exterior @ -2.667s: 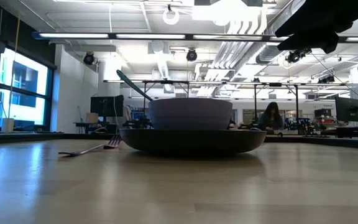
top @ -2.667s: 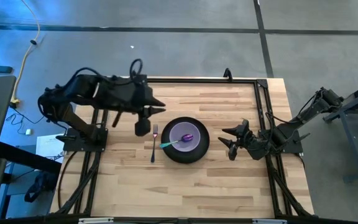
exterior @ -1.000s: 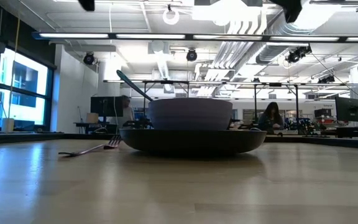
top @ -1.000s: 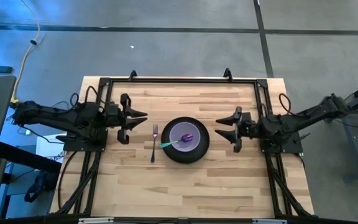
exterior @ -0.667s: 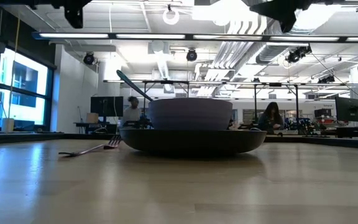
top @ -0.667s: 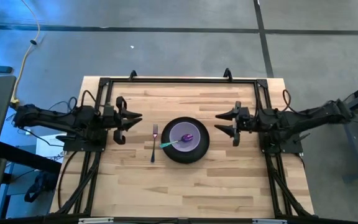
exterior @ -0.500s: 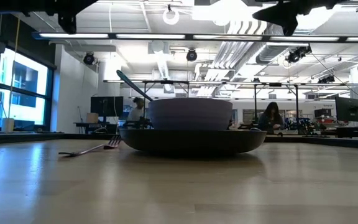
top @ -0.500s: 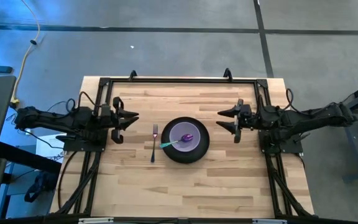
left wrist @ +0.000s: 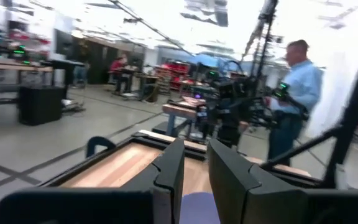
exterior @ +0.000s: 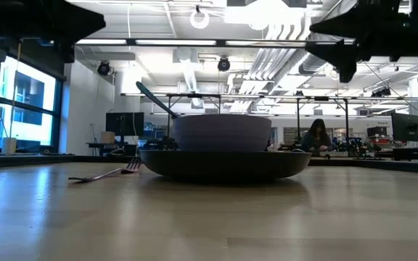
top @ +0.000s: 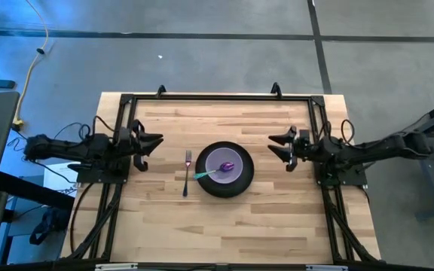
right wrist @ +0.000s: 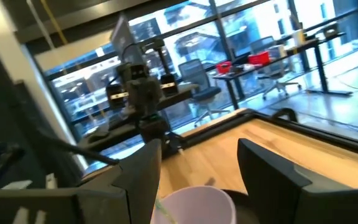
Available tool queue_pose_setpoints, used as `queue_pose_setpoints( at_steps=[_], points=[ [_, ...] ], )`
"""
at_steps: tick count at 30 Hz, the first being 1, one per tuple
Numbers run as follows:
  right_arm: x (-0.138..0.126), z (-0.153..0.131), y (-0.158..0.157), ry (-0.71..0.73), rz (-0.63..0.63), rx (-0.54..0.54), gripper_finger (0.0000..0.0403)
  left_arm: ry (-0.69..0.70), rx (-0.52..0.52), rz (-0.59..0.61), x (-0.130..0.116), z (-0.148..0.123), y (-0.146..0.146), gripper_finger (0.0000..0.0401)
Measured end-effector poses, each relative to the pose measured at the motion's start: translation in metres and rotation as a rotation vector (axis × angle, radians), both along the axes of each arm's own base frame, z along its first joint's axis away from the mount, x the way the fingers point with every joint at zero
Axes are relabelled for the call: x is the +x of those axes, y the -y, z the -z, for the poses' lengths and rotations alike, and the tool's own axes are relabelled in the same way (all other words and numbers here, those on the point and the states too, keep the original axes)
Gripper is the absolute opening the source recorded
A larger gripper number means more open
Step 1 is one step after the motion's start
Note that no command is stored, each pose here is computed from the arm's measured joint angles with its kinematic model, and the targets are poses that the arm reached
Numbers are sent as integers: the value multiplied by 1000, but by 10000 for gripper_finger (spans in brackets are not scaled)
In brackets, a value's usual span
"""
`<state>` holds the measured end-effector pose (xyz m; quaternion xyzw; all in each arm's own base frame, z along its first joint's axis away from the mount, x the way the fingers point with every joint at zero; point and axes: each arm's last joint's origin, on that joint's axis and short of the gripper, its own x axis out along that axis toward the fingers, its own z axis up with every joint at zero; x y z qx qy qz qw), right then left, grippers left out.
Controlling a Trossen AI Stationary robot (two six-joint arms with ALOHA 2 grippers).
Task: Set table place
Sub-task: Return to Home Position
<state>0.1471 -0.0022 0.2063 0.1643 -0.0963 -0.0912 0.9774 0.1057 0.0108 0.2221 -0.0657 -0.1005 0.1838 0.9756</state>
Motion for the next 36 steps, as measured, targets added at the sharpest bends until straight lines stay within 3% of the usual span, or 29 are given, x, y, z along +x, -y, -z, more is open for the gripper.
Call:
queue_pose_setpoints(
  at_steps=[6, 23, 32, 36],
  points=[
    [-2, 6, 8, -6, 35, 0, 204, 18, -12, -29, -4, 10, -1, 60],
    [-2, 11, 16, -52, 27, -10, 204, 6, -41, 64, -14, 27, 2, 60],
    [-3, 26, 15, -153, -3, -29, 204, -2, -16, 82, -14, 28, 2, 60],
    [-9, 35, 15, -101, -2, -50, 204, -11, -24, 81, -13, 32, 2, 60]
  ],
)
